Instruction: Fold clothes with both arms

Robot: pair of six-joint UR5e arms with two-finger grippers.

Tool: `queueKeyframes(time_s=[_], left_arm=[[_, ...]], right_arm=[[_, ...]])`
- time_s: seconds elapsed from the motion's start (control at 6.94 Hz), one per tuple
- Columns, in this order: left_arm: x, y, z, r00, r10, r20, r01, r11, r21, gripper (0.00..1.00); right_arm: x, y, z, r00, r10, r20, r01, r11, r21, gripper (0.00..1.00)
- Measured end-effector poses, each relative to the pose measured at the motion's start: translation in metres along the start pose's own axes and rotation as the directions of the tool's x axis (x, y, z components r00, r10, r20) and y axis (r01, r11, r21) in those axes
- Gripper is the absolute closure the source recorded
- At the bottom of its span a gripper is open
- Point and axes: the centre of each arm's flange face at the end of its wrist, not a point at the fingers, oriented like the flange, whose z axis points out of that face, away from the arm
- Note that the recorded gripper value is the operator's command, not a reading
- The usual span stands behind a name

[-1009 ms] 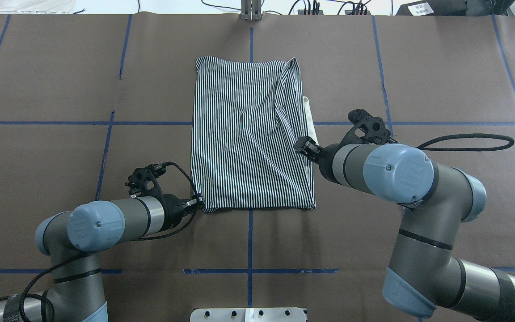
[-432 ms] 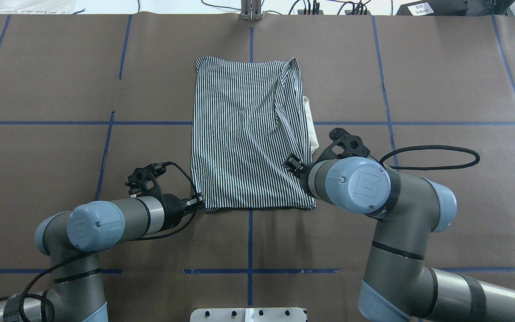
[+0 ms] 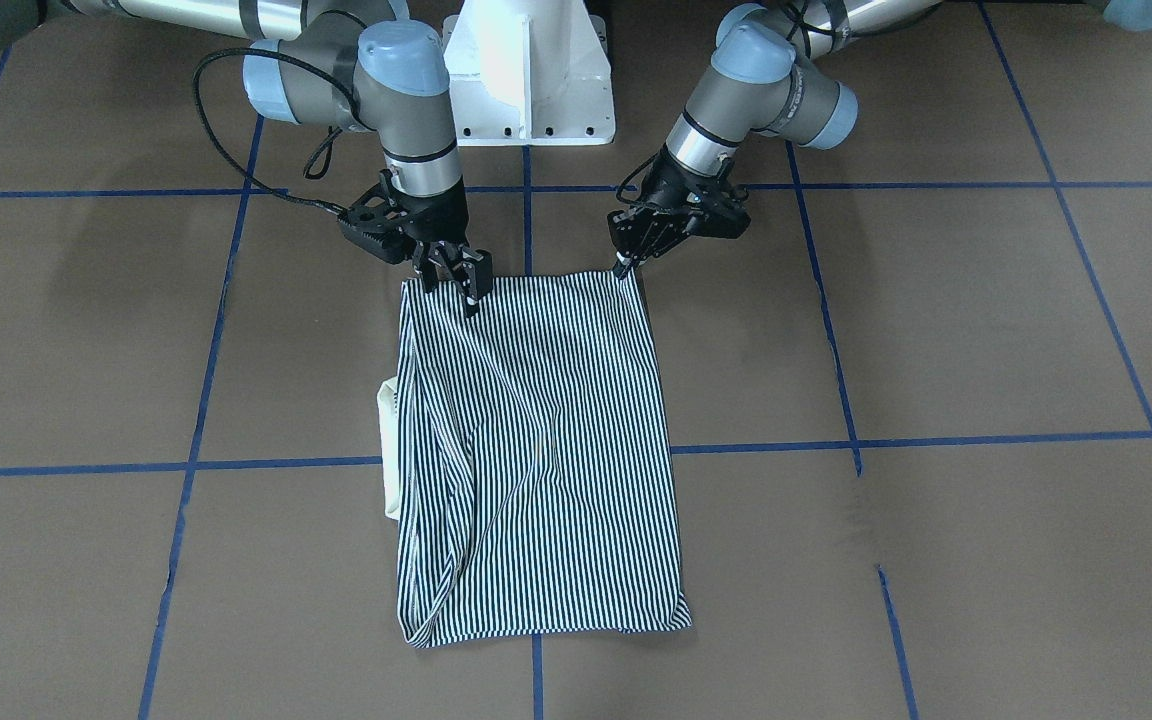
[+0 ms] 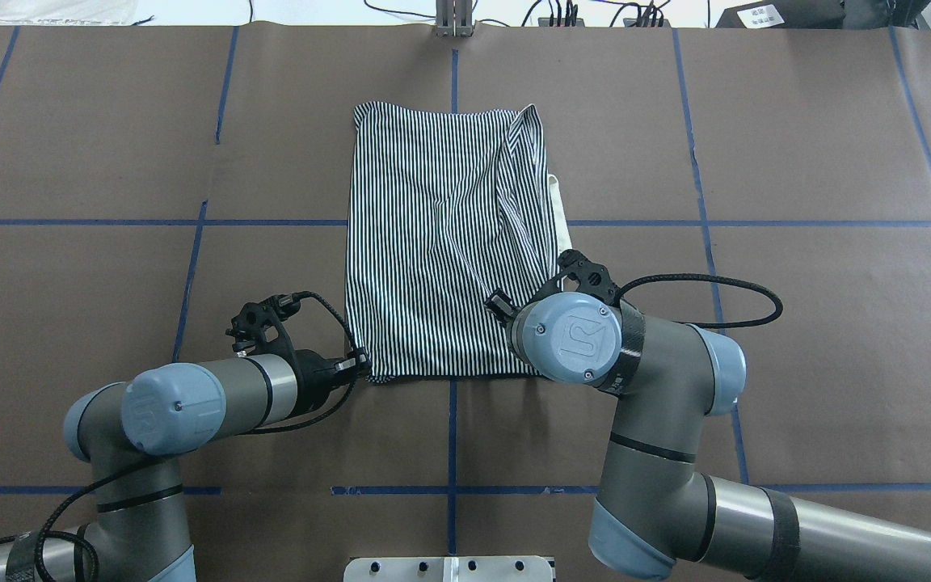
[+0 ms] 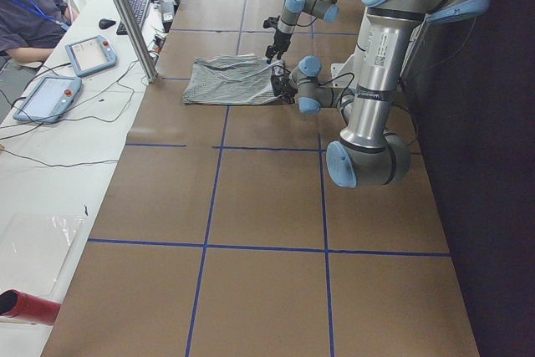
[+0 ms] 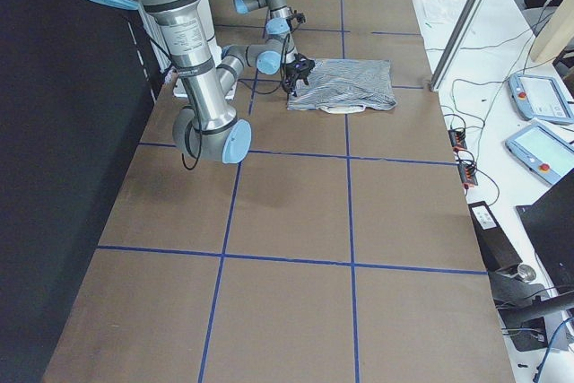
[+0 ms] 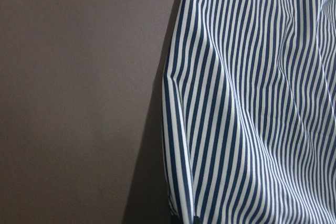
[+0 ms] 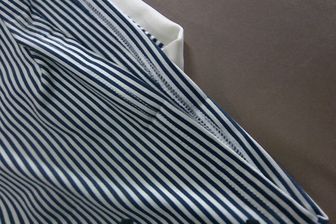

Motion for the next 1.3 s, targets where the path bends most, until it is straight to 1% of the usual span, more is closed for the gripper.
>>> queueKeyframes(time_s=[0.29,0.58,1.01,1.15,1.3], left_arm=[[0.0,0.0,0.0,1.0,0.0,0.0,0.0,1.0,0.0,1.0],[-0.001,0.0,0.0,1.0,0.0,0.001,0.0,1.0,0.0,1.0],[-0.001,0.0,0.0,1.0,0.0,0.001,0.0,1.0,0.0,1.0],[-0.001,0.0,0.0,1.0,0.0,0.001,0.0,1.0,0.0,1.0],[-0.001,0.0,0.0,1.0,0.0,0.001,0.0,1.0,0.0,1.0]], right_arm=[[0.006,0.004,0.009,0.999,0.003,-0.036,-0.002,1.0,0.011,0.23],[0.009,0.011,0.012,0.999,-0.003,-0.045,0.003,1.0,0.009,0.24],[0.013,0.018,0.015,0.999,-0.012,-0.053,0.012,1.0,0.006,0.3],[0.014,0.019,0.016,0.998,-0.012,-0.055,0.013,1.0,0.007,0.38],[0.015,0.019,0.018,0.998,-0.01,-0.057,0.011,1.0,0.009,0.54]])
